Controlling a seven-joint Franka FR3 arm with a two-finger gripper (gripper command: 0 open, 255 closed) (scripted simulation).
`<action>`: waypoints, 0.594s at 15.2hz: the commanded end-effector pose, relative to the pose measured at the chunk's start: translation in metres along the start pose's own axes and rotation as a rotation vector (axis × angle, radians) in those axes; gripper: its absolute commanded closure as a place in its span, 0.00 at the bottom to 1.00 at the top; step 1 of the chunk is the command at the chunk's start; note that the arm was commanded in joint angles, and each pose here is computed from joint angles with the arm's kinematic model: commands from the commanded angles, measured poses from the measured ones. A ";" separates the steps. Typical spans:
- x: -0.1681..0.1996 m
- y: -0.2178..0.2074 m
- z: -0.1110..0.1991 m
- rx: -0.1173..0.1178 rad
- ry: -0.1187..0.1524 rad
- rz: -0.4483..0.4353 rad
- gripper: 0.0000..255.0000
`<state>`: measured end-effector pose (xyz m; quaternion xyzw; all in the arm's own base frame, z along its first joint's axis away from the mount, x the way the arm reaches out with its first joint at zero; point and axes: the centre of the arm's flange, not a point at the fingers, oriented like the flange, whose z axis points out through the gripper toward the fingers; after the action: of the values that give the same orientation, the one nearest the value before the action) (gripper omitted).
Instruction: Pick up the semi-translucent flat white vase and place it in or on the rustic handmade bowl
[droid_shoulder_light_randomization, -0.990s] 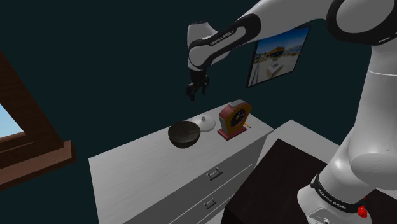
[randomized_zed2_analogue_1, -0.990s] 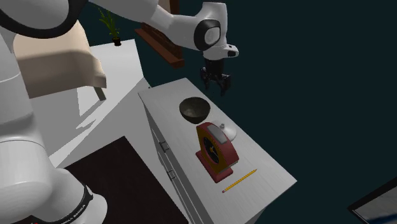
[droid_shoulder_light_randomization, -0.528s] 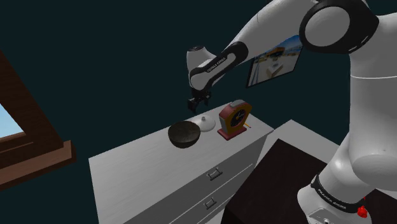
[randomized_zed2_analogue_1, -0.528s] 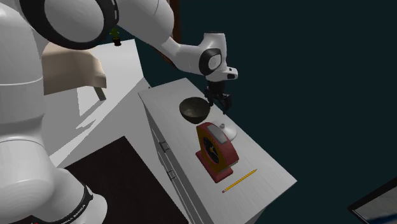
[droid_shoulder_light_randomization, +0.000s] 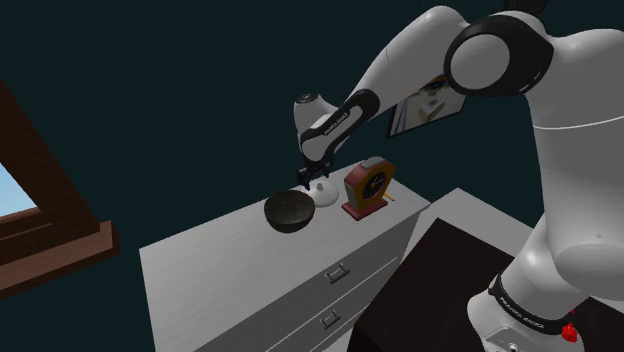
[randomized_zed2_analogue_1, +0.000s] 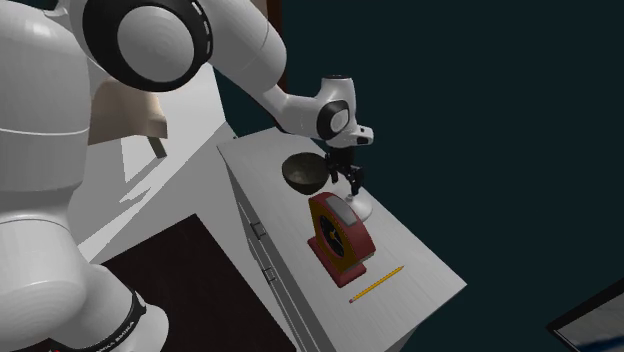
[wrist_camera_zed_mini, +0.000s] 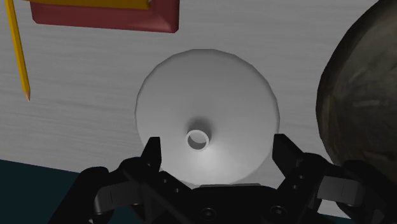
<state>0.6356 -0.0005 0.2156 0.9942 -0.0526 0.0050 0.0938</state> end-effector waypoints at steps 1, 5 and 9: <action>0.001 -0.001 0.011 0.000 0.001 0.000 0.00; 0.001 -0.001 0.020 0.000 0.001 0.000 0.00; 0.001 -0.001 0.020 0.000 0.001 0.000 0.00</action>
<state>0.6362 -0.0036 0.1963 0.9942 -0.0528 0.0053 0.0939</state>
